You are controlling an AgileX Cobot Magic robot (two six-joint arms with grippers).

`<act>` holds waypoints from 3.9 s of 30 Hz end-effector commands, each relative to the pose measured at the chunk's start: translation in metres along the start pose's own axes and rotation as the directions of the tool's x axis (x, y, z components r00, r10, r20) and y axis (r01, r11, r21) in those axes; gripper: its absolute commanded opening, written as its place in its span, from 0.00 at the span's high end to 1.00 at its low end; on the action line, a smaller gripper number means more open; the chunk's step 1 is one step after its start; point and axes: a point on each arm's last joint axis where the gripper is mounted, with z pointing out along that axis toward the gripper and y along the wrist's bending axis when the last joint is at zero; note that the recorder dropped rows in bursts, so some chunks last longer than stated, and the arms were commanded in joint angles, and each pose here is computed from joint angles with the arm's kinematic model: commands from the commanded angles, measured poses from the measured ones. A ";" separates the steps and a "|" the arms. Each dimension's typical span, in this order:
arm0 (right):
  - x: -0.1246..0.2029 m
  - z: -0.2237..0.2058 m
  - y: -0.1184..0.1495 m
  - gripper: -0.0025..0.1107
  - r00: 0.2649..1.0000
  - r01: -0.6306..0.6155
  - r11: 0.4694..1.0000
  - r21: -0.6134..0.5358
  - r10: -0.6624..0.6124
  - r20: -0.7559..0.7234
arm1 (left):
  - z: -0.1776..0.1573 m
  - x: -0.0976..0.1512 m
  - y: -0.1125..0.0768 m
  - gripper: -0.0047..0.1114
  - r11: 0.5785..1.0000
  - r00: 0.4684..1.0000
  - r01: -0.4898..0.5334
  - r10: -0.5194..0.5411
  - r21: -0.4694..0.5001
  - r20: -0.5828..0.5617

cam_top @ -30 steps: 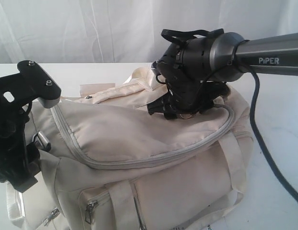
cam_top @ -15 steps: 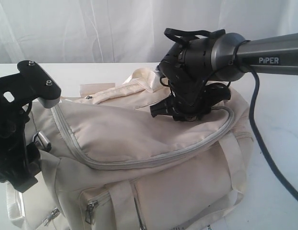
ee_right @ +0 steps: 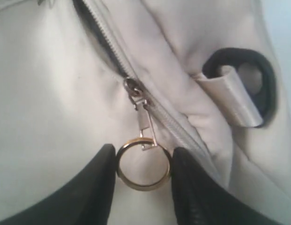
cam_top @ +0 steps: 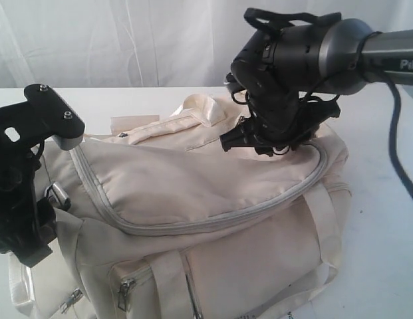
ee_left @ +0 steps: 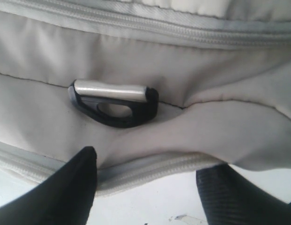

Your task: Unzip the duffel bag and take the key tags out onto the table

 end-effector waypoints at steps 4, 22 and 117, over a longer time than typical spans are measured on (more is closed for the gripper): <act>-0.003 -0.039 -0.025 0.98 0.996 0.053 0.998 0.016 -0.054 0.066 | -0.003 0.002 -0.003 0.40 0.999 1.000 0.025 -0.025 0.034 -0.008; 0.010 -0.070 -0.049 0.98 0.992 0.129 0.988 0.080 -0.129 -0.009 | -0.003 0.002 -0.003 0.40 0.999 1.000 0.025 -0.025 0.035 -0.011; 0.112 -0.090 -0.088 0.98 0.992 0.122 0.992 -0.024 -0.121 0.024 | -0.003 0.002 -0.003 0.40 0.999 1.000 0.025 -0.025 0.034 -0.010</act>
